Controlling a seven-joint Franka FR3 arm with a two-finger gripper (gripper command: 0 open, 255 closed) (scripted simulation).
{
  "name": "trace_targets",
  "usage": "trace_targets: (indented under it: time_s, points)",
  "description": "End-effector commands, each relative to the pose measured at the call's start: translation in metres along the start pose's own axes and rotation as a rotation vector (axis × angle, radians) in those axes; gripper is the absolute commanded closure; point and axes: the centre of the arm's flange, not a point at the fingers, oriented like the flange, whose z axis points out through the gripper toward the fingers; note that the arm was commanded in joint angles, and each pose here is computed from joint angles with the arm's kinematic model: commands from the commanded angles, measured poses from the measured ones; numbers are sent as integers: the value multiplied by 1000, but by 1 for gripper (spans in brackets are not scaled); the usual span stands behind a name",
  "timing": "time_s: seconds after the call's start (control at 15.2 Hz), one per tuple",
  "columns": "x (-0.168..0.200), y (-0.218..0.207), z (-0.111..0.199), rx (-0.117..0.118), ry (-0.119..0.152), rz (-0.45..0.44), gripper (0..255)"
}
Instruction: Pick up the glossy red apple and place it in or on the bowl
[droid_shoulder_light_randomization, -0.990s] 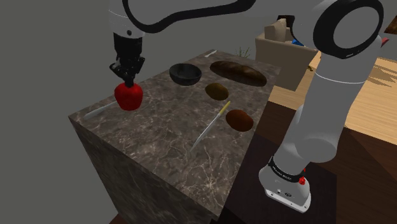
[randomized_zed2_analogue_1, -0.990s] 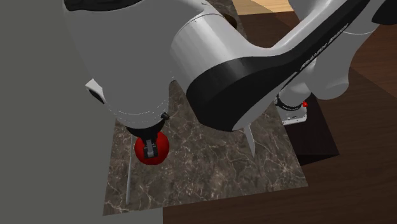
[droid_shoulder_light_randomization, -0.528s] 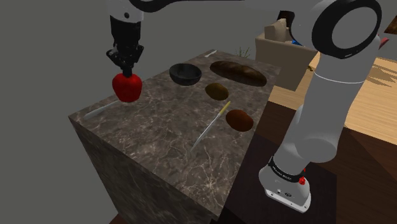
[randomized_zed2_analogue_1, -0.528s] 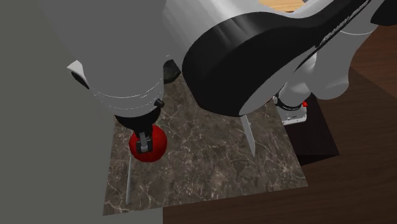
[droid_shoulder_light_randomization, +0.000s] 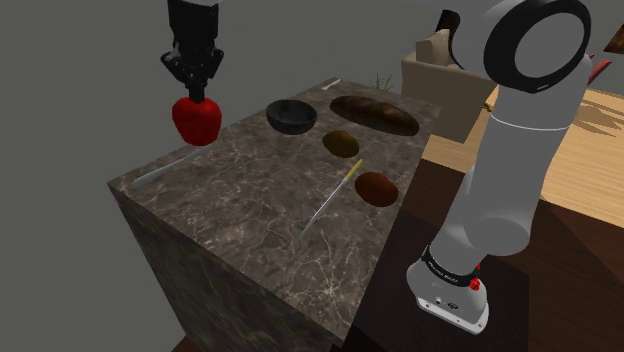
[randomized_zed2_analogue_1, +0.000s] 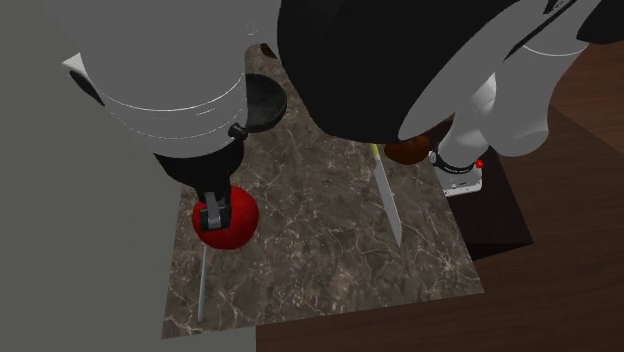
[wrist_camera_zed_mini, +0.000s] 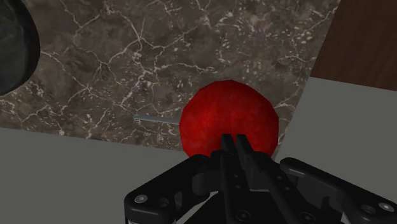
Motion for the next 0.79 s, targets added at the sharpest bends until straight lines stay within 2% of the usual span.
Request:
trace_targets:
  time_s: [0.0,0.59,0.73]
  points:
    - [1,-1,-10,0,0,0,255]
    - [9,-1,-56,0,0,0,255]
    - [5,24,-62,0,0,0,255]
